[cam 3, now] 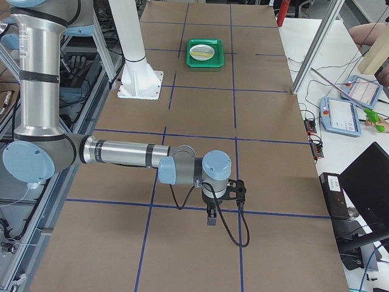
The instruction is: Place spoon
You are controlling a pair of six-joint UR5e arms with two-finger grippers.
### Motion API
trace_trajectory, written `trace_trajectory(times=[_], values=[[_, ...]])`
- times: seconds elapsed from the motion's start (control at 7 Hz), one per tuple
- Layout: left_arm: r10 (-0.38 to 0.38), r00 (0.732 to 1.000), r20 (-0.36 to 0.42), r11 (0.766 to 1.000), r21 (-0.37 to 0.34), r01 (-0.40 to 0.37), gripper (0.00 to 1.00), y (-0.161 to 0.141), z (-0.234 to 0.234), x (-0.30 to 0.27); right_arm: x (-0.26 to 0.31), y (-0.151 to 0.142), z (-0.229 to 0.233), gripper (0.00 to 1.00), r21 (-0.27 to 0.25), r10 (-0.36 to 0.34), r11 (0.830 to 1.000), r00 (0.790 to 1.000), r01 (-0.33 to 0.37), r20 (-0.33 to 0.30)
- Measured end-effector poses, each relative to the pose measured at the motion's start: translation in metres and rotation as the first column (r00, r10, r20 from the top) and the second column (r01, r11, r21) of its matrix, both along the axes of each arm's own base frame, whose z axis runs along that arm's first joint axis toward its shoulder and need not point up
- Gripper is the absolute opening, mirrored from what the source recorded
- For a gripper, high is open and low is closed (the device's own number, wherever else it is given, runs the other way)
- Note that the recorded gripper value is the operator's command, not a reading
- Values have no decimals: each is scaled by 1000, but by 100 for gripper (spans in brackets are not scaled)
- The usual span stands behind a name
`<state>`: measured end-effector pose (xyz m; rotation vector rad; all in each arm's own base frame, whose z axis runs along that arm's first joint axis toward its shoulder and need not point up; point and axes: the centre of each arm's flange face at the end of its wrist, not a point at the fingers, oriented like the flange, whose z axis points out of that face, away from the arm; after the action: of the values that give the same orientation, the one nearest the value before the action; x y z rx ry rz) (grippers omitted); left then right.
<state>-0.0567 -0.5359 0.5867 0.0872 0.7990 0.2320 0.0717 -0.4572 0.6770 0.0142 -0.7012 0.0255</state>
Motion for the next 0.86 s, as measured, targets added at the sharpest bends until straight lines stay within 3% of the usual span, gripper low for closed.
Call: trace_trajectory(times=[0.57, 0.86], values=[[-8, 1000, -2, 998, -67, 8, 100, -4, -6, -1, 0, 0, 0, 100, 0, 0, 1000, 1000, 0, 0], [-10, 1000, -9, 999, -54, 10, 100, 8, -3, 0, 0, 0, 0, 100, 0, 0, 1000, 1000, 0, 0]])
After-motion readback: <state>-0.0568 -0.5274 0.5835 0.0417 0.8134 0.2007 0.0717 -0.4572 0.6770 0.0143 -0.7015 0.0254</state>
